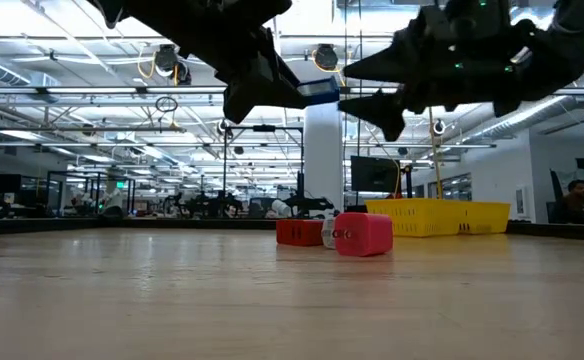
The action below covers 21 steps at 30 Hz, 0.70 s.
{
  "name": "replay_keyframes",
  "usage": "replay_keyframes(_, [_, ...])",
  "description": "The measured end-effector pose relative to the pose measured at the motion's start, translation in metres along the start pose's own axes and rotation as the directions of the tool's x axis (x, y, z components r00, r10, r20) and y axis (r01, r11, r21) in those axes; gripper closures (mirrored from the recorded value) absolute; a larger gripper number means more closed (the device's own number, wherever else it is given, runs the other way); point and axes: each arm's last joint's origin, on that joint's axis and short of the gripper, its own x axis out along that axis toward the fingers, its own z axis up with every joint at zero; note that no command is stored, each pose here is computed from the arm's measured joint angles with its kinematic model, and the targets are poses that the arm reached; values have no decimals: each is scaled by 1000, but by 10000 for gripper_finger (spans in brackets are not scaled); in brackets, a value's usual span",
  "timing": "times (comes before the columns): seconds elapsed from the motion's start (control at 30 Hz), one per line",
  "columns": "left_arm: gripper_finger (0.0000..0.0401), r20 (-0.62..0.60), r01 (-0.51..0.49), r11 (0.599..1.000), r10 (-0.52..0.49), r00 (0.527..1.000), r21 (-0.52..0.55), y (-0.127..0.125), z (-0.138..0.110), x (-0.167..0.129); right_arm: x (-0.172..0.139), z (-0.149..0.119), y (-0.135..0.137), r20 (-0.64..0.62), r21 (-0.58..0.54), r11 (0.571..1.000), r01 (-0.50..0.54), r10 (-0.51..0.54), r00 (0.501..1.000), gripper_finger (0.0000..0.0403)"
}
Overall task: Pick & Place Office items
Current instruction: Put the blue digital clock into the right yellow bin
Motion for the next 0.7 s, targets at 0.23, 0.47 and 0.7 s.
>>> replay_keyframes(0.23, [237,4,11,1000,-11,1000,-11,0,0,0,20,-9,-4,-8,55,998,-8,9,1000,134])
replay_keyframes(0.47, [232,-2,18,1000,-18,1000,-13,-1,-1,0,21,-7,-3,20,87,995,-49,47,999,169])
replay_keyframes(0.7, [246,-1,18,1000,-18,1000,-16,-1,-1,0,21,-9,-4,-1,93,995,-38,38,999,233])
